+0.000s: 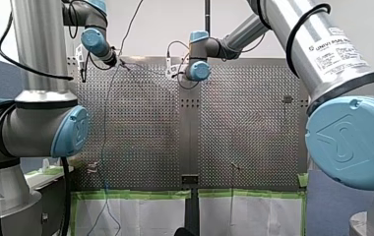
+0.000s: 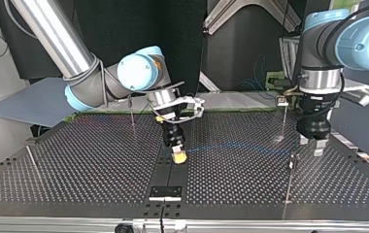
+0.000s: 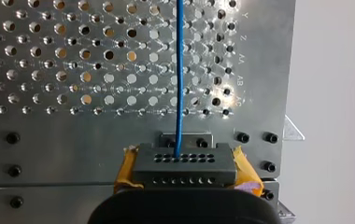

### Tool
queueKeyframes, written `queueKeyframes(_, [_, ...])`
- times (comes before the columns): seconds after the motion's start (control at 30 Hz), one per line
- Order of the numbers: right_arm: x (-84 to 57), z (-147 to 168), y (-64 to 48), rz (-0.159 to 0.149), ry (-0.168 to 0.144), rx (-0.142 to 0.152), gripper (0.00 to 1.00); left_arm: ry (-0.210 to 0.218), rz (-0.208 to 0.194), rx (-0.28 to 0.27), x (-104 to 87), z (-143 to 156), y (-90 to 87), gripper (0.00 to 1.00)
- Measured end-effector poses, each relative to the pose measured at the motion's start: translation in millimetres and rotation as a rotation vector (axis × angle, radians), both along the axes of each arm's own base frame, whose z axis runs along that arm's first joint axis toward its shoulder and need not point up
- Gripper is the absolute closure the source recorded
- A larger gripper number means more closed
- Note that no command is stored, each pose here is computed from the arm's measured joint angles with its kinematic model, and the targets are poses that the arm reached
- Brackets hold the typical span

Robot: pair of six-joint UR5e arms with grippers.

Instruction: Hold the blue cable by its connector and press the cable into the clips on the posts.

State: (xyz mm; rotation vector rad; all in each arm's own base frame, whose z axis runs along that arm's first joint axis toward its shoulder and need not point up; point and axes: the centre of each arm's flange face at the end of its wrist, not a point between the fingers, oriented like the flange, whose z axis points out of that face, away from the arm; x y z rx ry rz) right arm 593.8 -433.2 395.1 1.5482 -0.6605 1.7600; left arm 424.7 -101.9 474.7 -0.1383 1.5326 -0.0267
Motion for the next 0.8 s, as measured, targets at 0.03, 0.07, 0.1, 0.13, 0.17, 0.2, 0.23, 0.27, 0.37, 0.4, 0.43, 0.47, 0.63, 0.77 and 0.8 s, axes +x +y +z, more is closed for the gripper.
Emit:
queueKeyframes(0.03, [-0.1,0.0,-0.2,0.000,0.000,0.000,1.00,0.000,-0.005,0.008,0.1,0.0,-0.6,0.00])
queueKeyframes(0.07, [-0.2,-0.1,-0.3,0.000,0.000,0.000,1.00,0.001,-0.009,0.019,0.1,0.0,-1.2,0.00])
queueKeyframes(0.1, [-0.3,-0.1,-0.5,-0.001,0.000,0.000,1.00,0.001,-0.012,0.028,0.2,0.0,-1.6,0.00])
queueKeyframes(0.13, [-0.4,-0.1,-0.6,-0.001,0.000,0.000,1.00,0.002,-0.014,0.036,0.2,-0.1,-1.9,0.00])
queueKeyframes(0.17, [-0.4,-0.1,-0.6,-0.001,0.000,0.000,1.00,0.003,-0.016,0.045,0.2,-0.1,-2.1,0.00])
queueKeyframes(0.2, [-0.3,-0.4,-0.6,-0.001,0.000,0.001,1.00,0.003,-0.016,0.049,0.2,-0.2,-2.2,0.00])
queueKeyframes(0.23, [-0.3,-0.7,-0.8,-0.001,0.000,0.001,1.00,0.004,-0.017,0.053,0.1,-0.3,-2.5,0.00])
queueKeyframes(0.27, [-0.3,-0.6,-0.7,0.000,0.000,0.001,1.00,0.005,-0.018,0.056,0.1,-0.4,-2.7,0.00])
queueKeyframes(0.37, [-0.1,-0.7,-0.6,0.000,0.001,0.001,1.00,0.007,-0.020,0.058,-0.2,-0.7,-3.6,0.00])
queueKeyframes(0.4, [-0.1,-0.8,-0.6,0.001,0.001,0.001,1.00,0.007,-0.021,0.059,-0.3,-0.7,-4.0,0.00])
queueKeyframes(0.43, [-0.1,-0.9,-0.7,0.001,0.001,0.001,1.00,0.007,-0.022,0.059,-0.4,-0.8,-4.3,0.00])
queueKeyframes(0.47, [-0.1,-1.0,-0.7,0.001,0.001,0.001,1.00,0.007,-0.023,0.059,-0.6,-0.7,-4.8,0.00])
queueKeyframes(0.63, [0.0,-1.2,-0.6,0.001,0.001,0.001,1.00,0.007,-0.026,0.060,-0.9,-0.7,-5.8,0.00])
queueKeyframes(0.77, [0.1,-1.2,-0.9,0.000,0.003,-0.002,1.00,0.007,-0.026,0.060,-1.1,-0.6,-6.1,0.00])
queueKeyframes(0.8, [0.0,-1.2,-1.0,0.000,0.003,-0.003,1.00,0.007,-0.026,0.060,-1.1,-0.5,-6.2,0.00])
